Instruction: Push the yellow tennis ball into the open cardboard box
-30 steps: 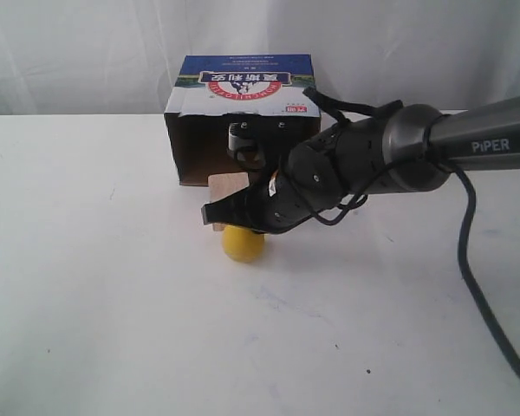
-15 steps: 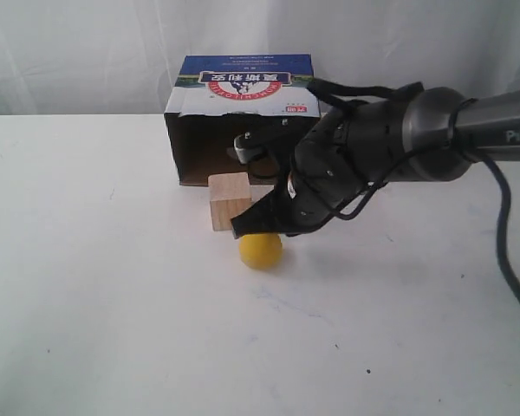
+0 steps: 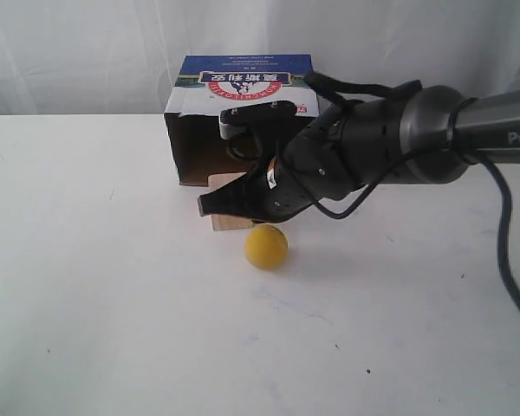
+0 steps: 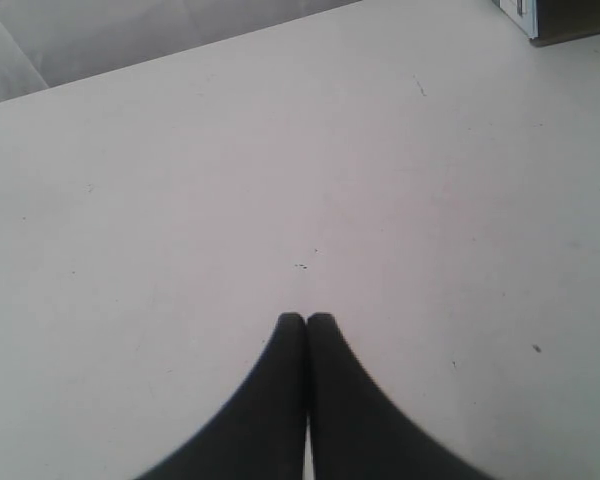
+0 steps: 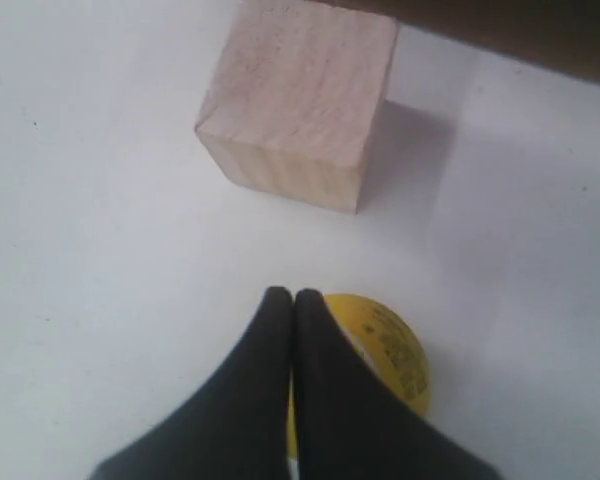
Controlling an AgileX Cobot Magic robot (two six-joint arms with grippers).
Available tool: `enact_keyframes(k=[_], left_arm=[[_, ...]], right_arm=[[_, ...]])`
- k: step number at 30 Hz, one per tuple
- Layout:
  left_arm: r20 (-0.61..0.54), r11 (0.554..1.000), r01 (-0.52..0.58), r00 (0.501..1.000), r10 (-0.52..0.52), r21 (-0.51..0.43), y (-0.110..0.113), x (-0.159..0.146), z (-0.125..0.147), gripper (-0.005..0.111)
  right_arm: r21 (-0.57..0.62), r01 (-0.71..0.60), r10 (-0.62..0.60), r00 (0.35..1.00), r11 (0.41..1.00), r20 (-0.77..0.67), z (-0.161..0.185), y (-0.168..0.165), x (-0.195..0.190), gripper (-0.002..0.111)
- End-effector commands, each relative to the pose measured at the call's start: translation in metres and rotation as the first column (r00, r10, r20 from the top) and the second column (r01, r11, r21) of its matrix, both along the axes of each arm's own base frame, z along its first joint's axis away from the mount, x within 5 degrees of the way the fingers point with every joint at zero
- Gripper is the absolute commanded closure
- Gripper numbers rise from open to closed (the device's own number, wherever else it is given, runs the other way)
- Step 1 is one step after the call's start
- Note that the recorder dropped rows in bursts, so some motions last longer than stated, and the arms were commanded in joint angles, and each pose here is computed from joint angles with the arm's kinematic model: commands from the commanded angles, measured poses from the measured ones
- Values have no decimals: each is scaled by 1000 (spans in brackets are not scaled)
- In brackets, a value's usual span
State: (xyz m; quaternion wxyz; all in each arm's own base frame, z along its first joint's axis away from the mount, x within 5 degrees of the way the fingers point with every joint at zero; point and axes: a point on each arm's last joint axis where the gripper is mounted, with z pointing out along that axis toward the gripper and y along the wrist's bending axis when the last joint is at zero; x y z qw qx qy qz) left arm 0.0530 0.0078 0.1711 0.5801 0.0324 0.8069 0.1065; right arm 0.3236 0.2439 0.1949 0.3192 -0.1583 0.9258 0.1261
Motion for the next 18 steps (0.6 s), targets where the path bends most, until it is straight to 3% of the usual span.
enact_keyframes(k=[1, 8, 18], left_arm=[[8, 1000, 7, 1000, -7, -1, 0, 0, 0, 107], [8, 1000, 7, 1000, -7, -1, 0, 0, 0, 107], [8, 1000, 7, 1000, -7, -1, 0, 0, 0, 107]], right_arm=[[-40, -9, 7, 999, 999, -47, -24, 2, 1, 108], [-71, -6, 0, 997, 997, -82, -34, 1, 0, 108], [-282, -65, 42, 995, 957, -89, -37, -13, -1, 108]])
